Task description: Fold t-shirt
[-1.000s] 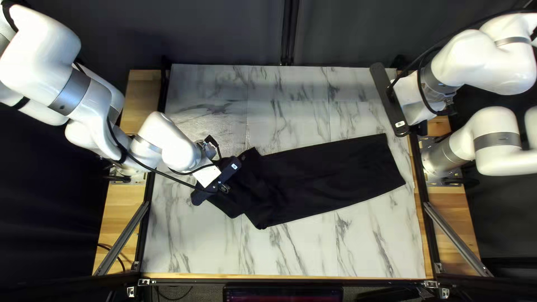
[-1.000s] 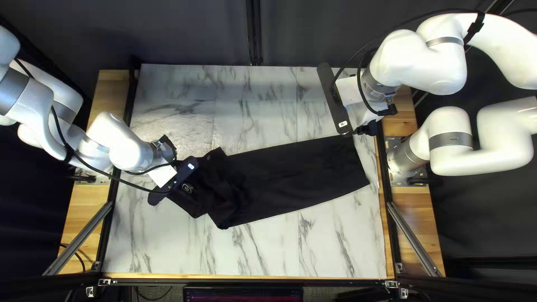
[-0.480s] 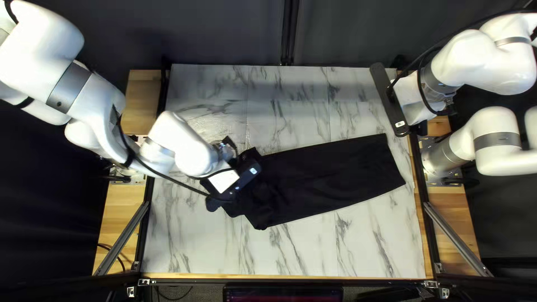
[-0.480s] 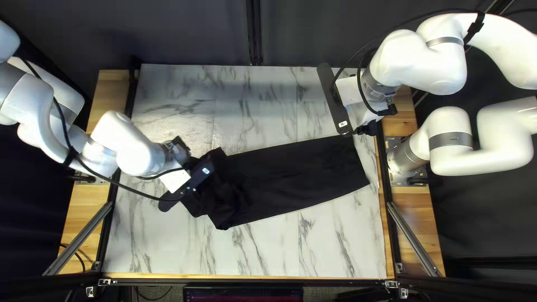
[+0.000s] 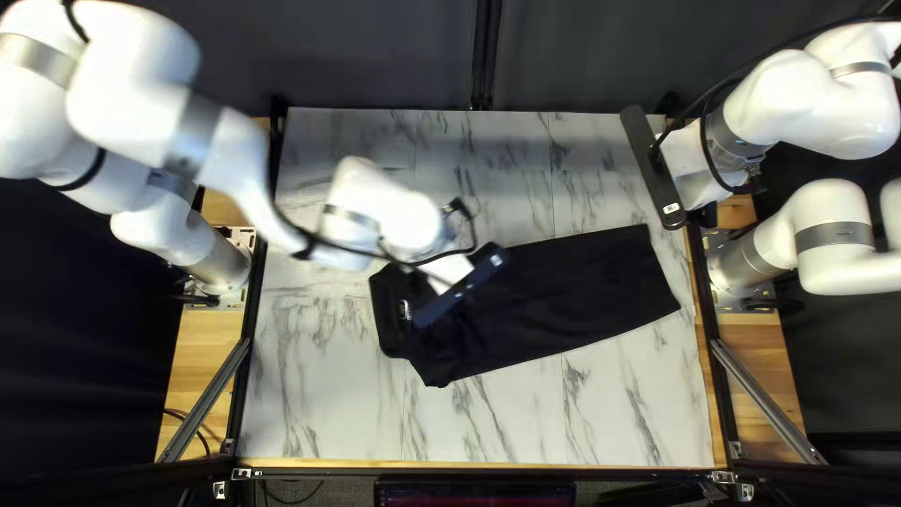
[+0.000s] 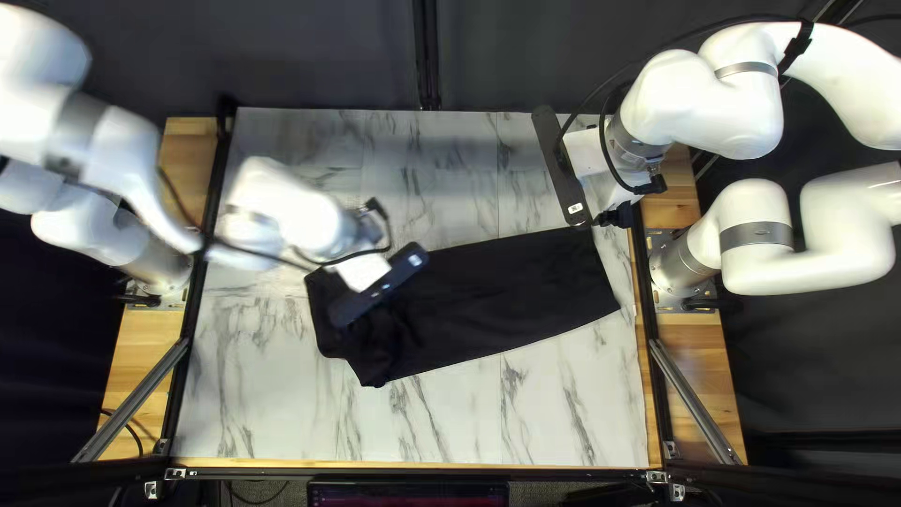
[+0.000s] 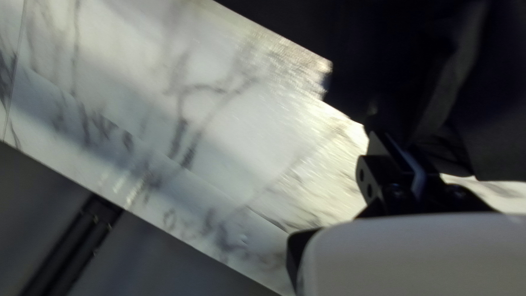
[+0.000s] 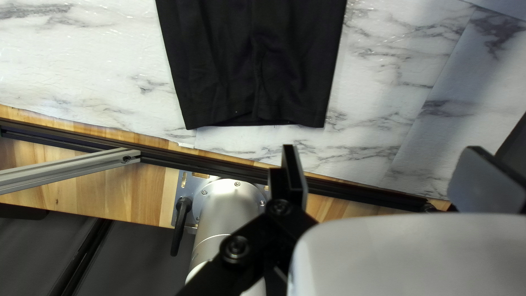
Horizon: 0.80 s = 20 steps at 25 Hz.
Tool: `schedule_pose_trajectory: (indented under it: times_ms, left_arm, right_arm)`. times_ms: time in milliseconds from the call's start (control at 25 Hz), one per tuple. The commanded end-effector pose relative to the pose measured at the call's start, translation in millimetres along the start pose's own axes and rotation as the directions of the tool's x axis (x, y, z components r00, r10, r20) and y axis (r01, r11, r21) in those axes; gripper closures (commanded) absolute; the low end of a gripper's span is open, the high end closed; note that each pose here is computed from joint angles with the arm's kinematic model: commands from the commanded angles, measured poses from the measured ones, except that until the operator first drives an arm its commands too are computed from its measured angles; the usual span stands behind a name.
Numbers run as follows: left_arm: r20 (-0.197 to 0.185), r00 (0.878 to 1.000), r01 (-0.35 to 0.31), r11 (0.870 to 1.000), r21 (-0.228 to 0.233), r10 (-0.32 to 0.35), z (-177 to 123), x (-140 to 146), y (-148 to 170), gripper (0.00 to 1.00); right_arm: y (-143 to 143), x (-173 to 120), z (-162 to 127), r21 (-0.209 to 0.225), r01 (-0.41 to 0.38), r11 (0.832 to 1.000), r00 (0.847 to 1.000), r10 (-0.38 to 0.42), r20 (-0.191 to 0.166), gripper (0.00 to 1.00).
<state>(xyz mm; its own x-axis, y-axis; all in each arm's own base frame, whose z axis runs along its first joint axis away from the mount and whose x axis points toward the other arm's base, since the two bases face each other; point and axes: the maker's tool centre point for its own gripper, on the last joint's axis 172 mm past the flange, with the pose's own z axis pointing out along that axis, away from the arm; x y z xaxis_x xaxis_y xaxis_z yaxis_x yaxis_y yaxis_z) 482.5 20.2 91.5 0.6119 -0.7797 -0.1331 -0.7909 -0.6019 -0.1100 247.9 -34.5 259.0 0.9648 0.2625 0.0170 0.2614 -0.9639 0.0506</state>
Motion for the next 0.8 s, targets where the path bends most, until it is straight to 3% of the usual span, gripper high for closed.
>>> schedule_pose_trajectory:
  times_ms: [40, 320, 440, 600, 800]
  left_arm:
    - [-0.021, 1.000, -0.012, 1.000, -0.003, 0.012, 5, 5, -1, 0.00]
    - [-0.032, 0.999, -0.014, 1.000, 0.022, 0.015, -12, -3, 8, 0.00]
    - [-0.026, 1.000, 0.000, 0.998, 0.062, 0.001, -22, -9, 23, 0.00]
    - [-0.035, 0.999, 0.030, 0.991, 0.128, -0.026, -28, -1, 70, 0.00]
    - [-0.044, 0.995, 0.096, 0.980, 0.175, -0.089, -28, 24, 130, 0.00]
  right_arm:
    - [0, 0, 0, 0.000, 0.000, 1.000, 1.000, 0.000, 0.000, 0.00]
    - [0, 0, 0, 0.000, 0.000, 1.000, 1.000, 0.000, 0.000, 0.00]
    - [0, 0, 0, 0.000, 0.000, 1.000, 1.000, 0.000, 0.000, 0.00]
    - [0, 0, 0, 0.000, 0.000, 1.000, 1.000, 0.000, 0.000, 0.00]
    - [0, 0, 0, 0.000, 0.000, 1.000, 1.000, 0.000, 0.000, 0.00]
